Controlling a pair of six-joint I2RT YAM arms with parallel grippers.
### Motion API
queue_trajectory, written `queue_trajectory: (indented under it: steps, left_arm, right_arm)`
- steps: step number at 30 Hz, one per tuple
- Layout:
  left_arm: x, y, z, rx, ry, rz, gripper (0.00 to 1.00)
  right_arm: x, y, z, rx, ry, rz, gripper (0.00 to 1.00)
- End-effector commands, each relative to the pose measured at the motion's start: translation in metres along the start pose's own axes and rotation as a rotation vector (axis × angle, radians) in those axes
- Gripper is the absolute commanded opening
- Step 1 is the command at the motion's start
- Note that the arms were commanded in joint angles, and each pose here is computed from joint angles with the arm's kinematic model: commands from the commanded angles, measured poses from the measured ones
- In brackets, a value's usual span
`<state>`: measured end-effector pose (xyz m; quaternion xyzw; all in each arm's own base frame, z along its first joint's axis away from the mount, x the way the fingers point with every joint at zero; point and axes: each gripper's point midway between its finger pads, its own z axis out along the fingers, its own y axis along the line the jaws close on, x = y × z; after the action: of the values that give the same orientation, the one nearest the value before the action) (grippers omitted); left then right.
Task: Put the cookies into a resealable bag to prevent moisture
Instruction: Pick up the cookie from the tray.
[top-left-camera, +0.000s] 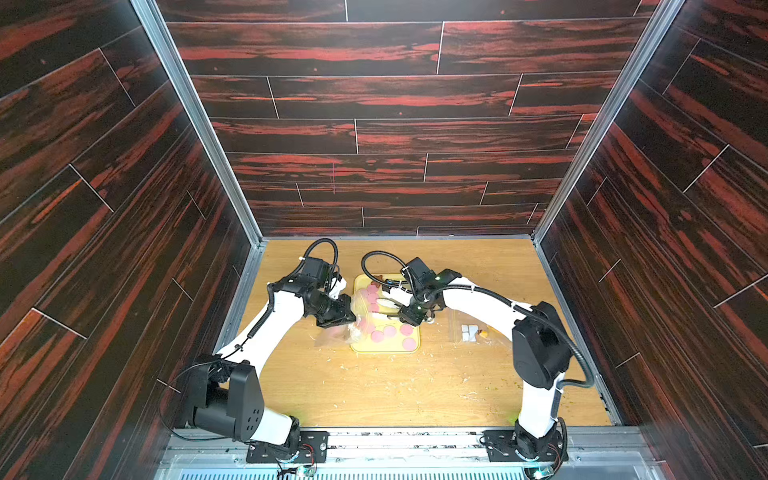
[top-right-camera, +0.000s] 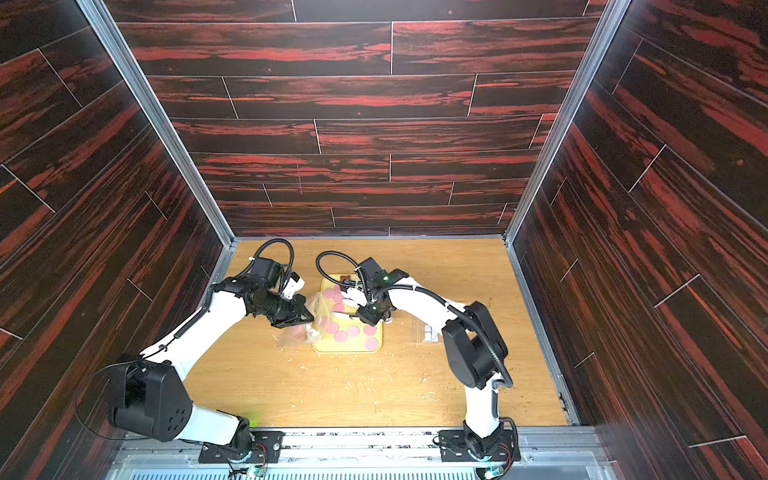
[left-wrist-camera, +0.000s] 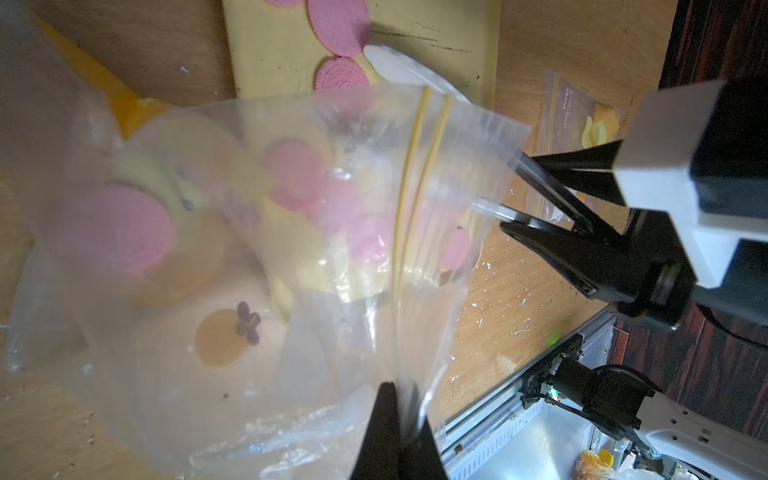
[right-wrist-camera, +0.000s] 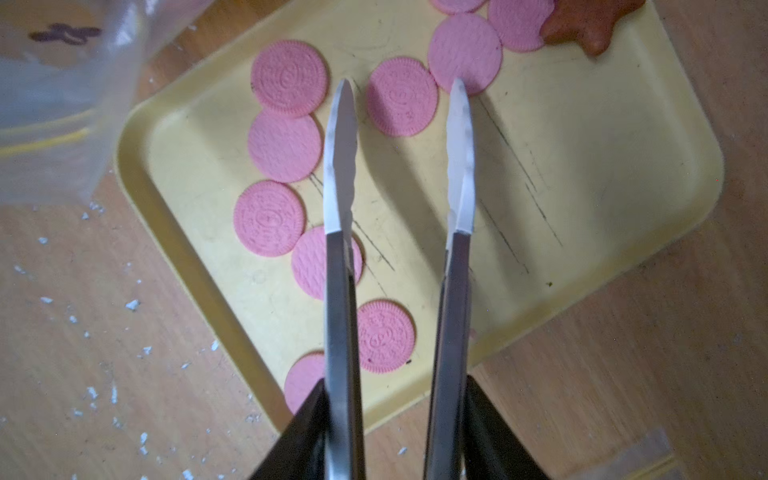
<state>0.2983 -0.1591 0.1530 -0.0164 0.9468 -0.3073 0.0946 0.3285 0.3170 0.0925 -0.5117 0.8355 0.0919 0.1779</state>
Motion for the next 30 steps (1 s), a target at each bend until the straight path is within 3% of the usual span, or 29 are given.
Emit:
queue_trajectory:
  steps: [1,13,30]
  left_arm:
    - [0.004,0.001,-0.006,-0.007,-0.005,0.019,0.00]
    - [0.004,0.003,-0.006,-0.013,-0.005,0.021,0.00]
    - [0.003,0.003,-0.006,-0.017,-0.004,0.024,0.00]
  right_arm:
    - [-0.002,0.004,0.010,-0.042,0.022,-0.002,0.49]
    - [-0.001,0.008,0.014,-0.069,0.040,0.009,0.48]
    - [-0.012,0.007,-0.005,-0.060,0.000,0.025,0.39]
